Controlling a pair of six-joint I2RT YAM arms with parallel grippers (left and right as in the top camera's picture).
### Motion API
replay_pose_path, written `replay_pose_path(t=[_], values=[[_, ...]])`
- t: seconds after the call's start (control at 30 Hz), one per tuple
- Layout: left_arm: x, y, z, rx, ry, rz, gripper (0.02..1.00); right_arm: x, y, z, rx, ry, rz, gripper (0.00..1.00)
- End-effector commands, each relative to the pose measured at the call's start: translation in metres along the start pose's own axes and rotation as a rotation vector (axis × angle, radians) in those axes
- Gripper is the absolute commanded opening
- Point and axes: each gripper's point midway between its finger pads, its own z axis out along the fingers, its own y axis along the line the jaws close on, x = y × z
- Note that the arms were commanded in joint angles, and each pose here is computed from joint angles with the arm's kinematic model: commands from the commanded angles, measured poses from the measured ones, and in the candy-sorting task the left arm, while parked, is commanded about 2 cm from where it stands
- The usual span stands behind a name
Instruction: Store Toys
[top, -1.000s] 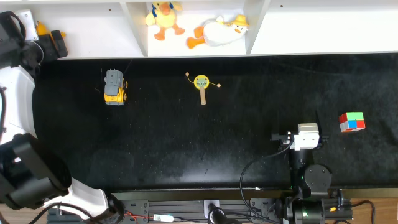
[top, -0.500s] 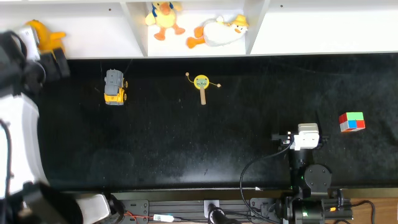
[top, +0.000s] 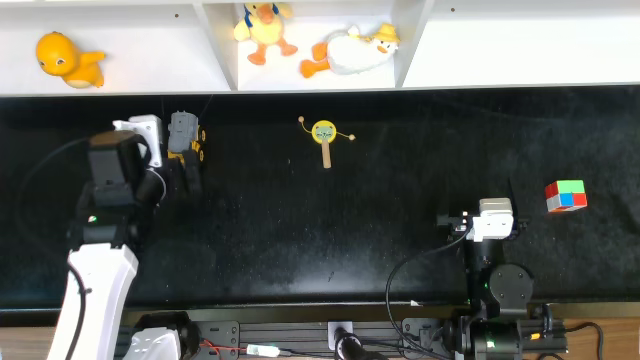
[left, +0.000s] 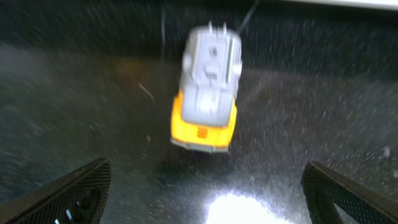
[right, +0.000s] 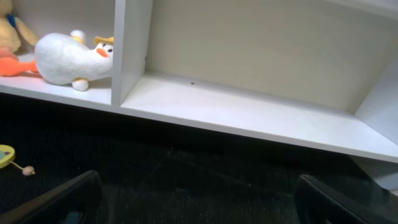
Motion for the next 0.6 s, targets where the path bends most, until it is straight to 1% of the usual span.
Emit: replay_pose_path(t=[0.03,0.17,0.5,0.53,0.6], values=[[-0.001,0.0,0.017,-0.013,0.006,-0.041,0.998,0.004,0.0,0.0,-0.001,0.002,0.007,0.996],[-0.008,-0.011,0.036,0.046,-0.005,-0.013,0.998,0.004,0.0,0.0,-0.001,0.002,0.007,0.996],[0.002,-0.011,0.074,0.041,0.052,0.009,0.998,0.004,0.0,0.0,-0.001,0.002,0.007,0.996],[0.003,-0.011,0.076,0.042,0.057,0.009,0.991,0.004,0.0,0.0,-0.001,0.002,0.007,0.996],[0.005,-0.011,0.081,0.04,0.067,0.011,0.906,0.004,0.0,0.0,-0.001,0.002,0.007,0.996]])
